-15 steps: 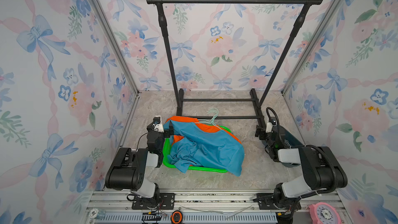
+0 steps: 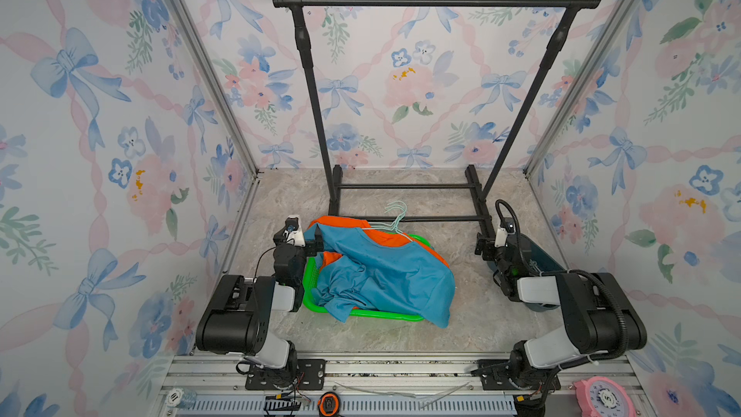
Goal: Use clothespins to secure the t-shirt on both sides of the hanger
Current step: Move the storage box to the center of the board.
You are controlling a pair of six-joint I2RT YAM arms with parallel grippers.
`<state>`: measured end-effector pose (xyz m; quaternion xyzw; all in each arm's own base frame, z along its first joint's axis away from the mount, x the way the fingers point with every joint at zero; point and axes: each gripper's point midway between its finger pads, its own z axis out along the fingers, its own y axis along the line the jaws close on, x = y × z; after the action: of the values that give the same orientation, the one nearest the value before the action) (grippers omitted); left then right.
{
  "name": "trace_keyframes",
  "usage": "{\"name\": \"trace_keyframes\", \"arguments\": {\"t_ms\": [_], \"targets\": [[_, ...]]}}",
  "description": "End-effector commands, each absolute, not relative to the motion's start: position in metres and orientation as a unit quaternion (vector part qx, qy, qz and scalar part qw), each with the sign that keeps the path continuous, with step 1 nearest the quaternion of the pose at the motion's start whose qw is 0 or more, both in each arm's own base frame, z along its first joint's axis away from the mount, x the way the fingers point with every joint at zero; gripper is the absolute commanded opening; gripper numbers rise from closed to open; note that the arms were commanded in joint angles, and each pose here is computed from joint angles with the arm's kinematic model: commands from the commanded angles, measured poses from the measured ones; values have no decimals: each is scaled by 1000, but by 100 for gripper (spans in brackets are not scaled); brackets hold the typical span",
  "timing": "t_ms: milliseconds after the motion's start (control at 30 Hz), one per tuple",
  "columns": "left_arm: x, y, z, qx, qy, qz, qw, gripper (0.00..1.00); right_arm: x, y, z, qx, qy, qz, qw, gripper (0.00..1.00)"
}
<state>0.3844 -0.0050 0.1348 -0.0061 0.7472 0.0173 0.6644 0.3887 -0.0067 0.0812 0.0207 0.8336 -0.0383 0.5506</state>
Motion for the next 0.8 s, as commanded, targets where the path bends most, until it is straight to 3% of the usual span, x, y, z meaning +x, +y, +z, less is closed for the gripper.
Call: {"name": "trace_keyframes", "arguments": {"t_ms": [0, 367, 600, 767], "targets": [[380, 1, 103, 3, 784, 37, 620, 98, 398, 0, 95, 11, 821, -36, 570, 96], [380, 3, 103, -1, 784, 35, 620, 98, 401, -1, 99, 14, 818, -39, 573, 96], [389, 40, 148, -104, 785, 82, 605, 98, 403, -21, 151, 102, 867, -66, 483, 100], [391, 30, 204, -143, 773, 23, 617, 97, 382, -37, 179, 189, 886, -42, 422, 85]]}}
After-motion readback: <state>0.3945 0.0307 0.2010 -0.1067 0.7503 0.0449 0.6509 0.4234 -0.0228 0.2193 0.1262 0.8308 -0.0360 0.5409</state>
